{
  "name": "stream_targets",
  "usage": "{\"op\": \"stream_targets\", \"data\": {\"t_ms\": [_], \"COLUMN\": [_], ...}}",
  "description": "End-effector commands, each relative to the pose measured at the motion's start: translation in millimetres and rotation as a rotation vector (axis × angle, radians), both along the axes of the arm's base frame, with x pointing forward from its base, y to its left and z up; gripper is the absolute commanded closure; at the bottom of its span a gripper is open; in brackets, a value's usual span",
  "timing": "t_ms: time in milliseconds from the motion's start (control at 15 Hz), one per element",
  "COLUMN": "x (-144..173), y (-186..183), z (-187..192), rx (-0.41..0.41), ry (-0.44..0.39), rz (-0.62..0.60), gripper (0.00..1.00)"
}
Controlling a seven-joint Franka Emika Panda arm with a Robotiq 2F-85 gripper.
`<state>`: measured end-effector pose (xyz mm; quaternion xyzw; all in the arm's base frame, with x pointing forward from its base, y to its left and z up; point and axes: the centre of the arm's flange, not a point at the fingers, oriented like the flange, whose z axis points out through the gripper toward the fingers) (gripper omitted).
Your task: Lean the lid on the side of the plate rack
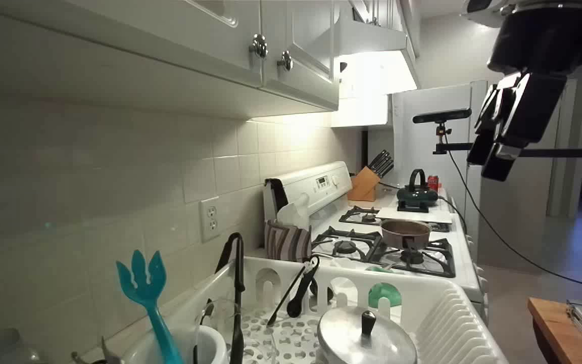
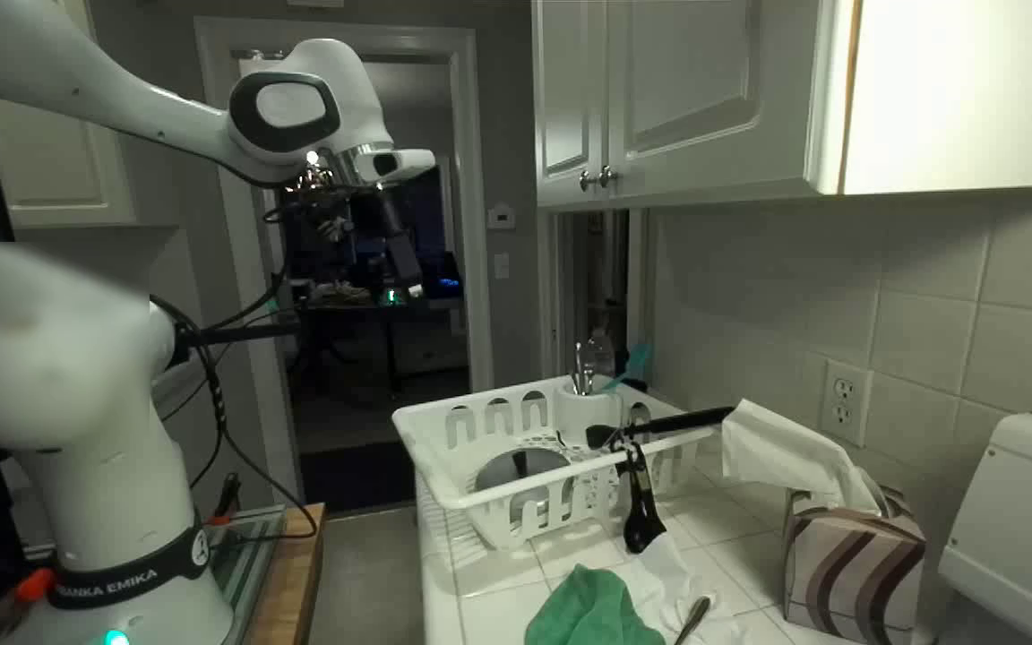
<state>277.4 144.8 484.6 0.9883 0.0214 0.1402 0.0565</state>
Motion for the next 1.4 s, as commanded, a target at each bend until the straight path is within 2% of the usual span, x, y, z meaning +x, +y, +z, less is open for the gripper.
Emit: {"op": "stream_targets", "data": {"t_ms": [0, 333, 733, 933, 1333], "x": [0, 6, 75, 104, 167], "y": [0, -3, -40, -42, -19], "z": [0, -5, -73, -109, -165], "rx": [0.000, -0.005, 0.016, 0.039, 0.018], "ry": [0.000, 0.012, 0.233, 0.316, 0.313], "rz": [0.000, -0.015, -0.119, -0.135, -0.213], "gripper": [0.00, 0.00, 0.00, 0.00, 0.00]}}
